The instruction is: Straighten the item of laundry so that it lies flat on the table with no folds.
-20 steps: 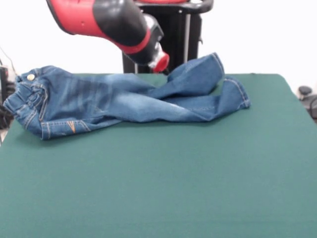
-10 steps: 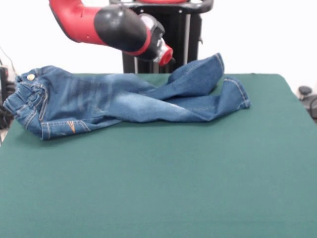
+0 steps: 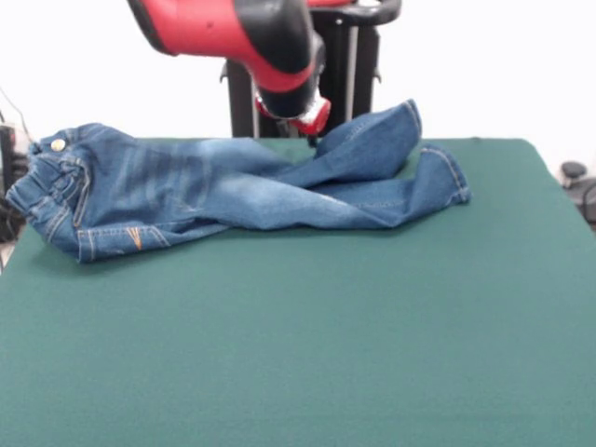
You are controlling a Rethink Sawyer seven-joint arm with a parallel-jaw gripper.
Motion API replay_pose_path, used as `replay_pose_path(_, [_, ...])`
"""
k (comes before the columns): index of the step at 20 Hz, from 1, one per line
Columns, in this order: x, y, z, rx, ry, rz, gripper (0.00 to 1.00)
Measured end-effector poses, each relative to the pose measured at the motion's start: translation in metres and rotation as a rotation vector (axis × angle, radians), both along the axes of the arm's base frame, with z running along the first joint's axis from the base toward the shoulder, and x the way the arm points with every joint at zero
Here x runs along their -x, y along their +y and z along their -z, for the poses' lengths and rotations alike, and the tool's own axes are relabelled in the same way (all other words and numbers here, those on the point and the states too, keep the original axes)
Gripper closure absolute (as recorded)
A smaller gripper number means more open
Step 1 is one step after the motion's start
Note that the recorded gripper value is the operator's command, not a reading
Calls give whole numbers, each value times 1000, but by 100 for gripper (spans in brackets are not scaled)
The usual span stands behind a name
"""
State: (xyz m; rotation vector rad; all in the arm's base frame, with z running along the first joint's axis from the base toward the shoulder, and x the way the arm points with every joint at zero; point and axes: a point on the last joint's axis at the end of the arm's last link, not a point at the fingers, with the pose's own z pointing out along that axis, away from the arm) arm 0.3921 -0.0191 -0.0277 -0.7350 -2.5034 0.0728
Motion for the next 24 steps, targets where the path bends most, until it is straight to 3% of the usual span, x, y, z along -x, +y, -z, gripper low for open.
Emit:
replay_pose_path(7, [-46, 1, -66, 141, -171, -91, 0])
replay_pose_path(12, [-68, -7, -110, 198, -251, -75, 0])
replay_pose_path(18, [-84, -30, -130, 244, -301, -33, 0])
replay_pose_path(24, [-95, -58, -118, 296, -336, -16, 0])
